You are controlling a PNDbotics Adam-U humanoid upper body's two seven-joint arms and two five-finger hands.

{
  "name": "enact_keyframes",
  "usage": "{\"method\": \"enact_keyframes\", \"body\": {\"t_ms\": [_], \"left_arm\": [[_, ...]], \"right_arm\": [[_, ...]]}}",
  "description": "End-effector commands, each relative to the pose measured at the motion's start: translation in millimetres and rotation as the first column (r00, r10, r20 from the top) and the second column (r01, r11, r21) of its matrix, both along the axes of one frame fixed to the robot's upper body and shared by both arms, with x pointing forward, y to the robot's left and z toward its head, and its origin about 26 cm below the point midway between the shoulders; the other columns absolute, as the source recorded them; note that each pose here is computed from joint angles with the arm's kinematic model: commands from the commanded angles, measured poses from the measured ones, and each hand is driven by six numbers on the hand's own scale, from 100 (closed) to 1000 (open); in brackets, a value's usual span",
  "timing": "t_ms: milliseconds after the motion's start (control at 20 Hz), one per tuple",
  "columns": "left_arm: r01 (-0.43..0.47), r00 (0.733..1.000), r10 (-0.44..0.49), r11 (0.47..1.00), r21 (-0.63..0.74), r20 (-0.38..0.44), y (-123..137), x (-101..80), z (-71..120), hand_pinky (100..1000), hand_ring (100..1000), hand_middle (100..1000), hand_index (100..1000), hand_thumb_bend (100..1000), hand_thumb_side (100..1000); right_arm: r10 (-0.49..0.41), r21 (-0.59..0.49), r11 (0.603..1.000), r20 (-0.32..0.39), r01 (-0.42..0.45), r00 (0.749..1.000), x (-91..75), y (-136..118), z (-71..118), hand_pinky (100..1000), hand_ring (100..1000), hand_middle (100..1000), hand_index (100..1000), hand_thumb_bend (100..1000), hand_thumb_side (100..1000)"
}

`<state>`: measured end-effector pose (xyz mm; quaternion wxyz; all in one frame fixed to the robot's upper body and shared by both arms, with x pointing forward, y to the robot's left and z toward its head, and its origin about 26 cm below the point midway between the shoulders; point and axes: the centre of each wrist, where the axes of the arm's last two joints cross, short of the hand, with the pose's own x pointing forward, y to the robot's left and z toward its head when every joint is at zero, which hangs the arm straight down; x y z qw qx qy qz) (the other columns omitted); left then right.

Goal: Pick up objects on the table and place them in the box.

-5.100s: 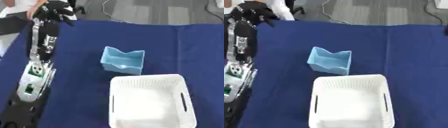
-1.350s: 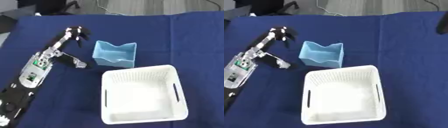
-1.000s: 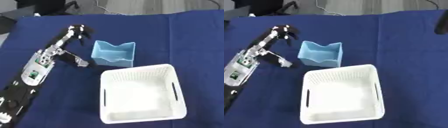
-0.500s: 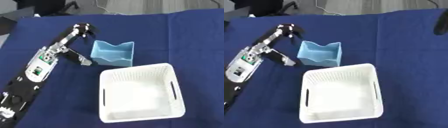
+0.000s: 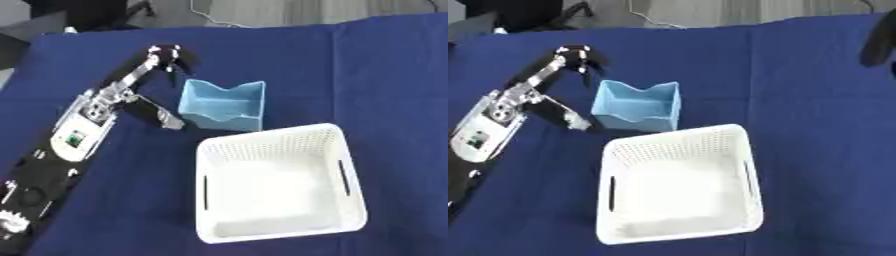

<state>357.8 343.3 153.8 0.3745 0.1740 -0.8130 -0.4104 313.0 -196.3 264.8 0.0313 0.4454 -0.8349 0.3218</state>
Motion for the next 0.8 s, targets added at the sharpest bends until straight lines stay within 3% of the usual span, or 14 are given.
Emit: {"method": "enact_keyframes", "body": {"t_ms": [50, 800], "left_arm": [[-0.018, 1.000, 0.018, 0.998, 0.056, 0.016, 11, -1.7, 8.6, 413, 659, 706, 791, 1000, 338], [-0.062, 0.998, 0.065, 0.987, 0.146, -0.012, 18, -6.1, -16.4, 438, 662, 707, 793, 1000, 366]], "right_arm": [[0.006, -0.006, 1.000, 0.014, -0.006, 1.000, -1.7, 0, 4.0, 625, 712, 815, 802, 100, 680], [0.009, -0.011, 1.000, 0.020, -0.008, 1.000, -1.7, 1, 5.9, 619, 708, 814, 801, 100, 682]]}}
